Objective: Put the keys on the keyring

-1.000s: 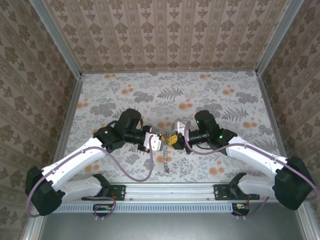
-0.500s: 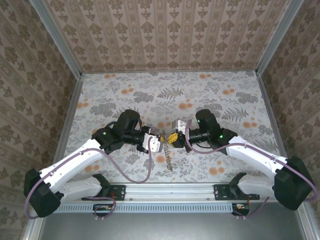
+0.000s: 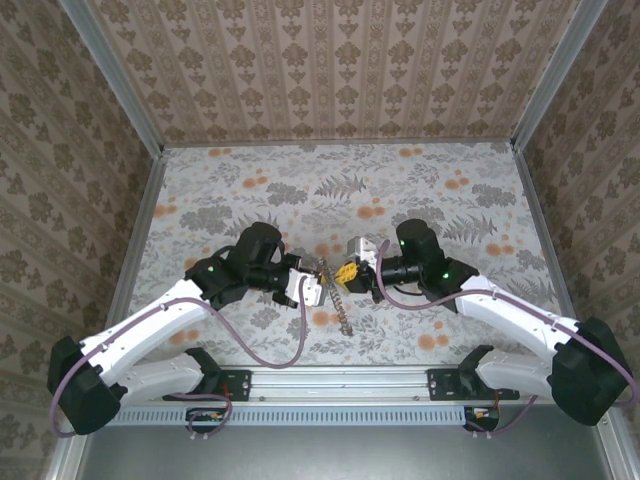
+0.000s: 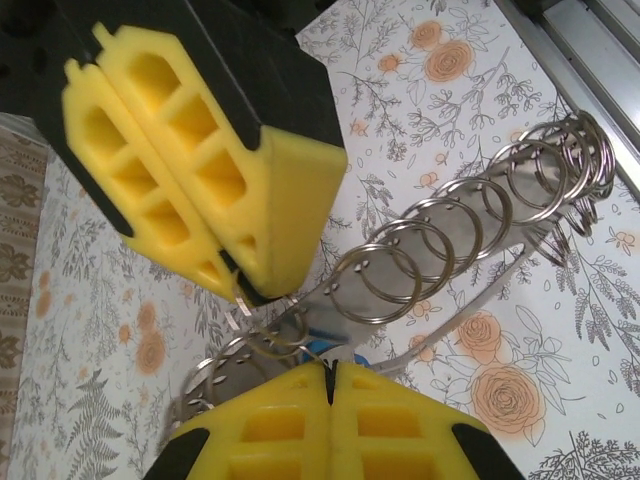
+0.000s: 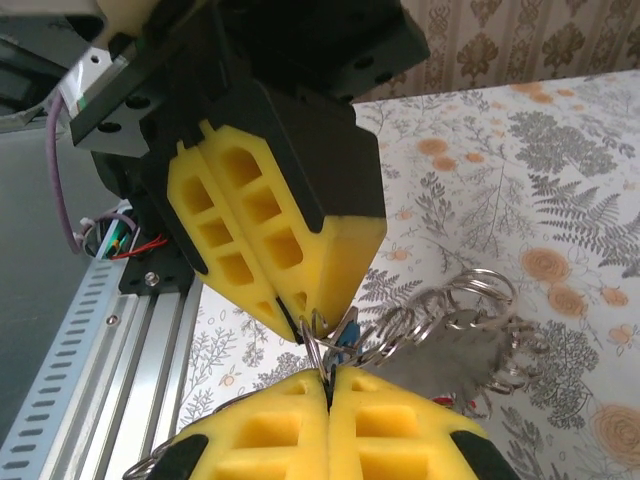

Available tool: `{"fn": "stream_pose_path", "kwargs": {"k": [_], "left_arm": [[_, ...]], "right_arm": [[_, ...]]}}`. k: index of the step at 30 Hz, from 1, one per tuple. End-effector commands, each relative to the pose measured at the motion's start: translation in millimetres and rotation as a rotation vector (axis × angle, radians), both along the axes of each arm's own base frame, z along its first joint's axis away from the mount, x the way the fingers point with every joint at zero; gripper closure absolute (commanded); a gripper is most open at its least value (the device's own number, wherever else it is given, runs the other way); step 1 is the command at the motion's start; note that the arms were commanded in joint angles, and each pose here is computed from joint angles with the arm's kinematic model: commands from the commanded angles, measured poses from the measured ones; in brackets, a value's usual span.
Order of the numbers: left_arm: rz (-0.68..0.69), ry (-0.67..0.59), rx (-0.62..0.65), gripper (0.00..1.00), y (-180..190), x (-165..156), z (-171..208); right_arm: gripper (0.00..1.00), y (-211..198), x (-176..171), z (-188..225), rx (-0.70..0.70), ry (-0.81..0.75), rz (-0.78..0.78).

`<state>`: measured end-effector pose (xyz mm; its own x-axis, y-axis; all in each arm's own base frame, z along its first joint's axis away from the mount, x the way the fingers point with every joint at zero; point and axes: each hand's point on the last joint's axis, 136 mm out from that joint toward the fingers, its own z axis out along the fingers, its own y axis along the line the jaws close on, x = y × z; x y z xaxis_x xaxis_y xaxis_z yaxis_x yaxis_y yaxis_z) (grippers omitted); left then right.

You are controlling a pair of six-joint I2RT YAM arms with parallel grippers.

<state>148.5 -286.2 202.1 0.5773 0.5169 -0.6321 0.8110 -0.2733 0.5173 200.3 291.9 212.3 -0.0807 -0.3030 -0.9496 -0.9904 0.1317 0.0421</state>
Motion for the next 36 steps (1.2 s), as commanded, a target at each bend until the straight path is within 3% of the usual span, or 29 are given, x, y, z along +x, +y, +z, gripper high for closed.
{"fn": "stream_pose_path", "kwargs": {"k": [1,8,9,12,13,16,19,25,36], "left_arm": [[-0.015,0.023,0.007,1.00,1,-7,-4],[0.029,0.066,-0.020,1.00,-2,-4,0],[0.039,0.082,-0.030,0.96,-3,-4,1],[0.079,0.118,-0.074,0.66,-7,-1,9],[0.097,0.126,-0.091,0.61,-8,1,11],[0.139,0.147,-0.147,0.56,-10,7,18],[0.164,0.180,-0.189,0.57,-12,10,26],[0.155,0.243,-0.247,0.75,-16,7,31],[0.139,0.316,-0.275,0.81,-21,1,33]], "right_arm": [[1.00,0,3,22,0.062,-0.077,-0.006],[1.00,-3,1,22,0.071,-0.107,-0.010],[1.00,-3,0,23,0.074,-0.115,-0.010],[1.00,-4,0,24,0.077,-0.126,-0.013],[1.00,-4,0,23,0.078,-0.128,-0.013],[1.00,-4,0,23,0.084,-0.131,-0.015],[1.00,-4,-1,22,0.089,-0.139,-0.017],[1.00,-6,2,24,0.102,-0.159,-0.042],[1.00,-7,5,22,0.101,-0.164,-0.064]]}}
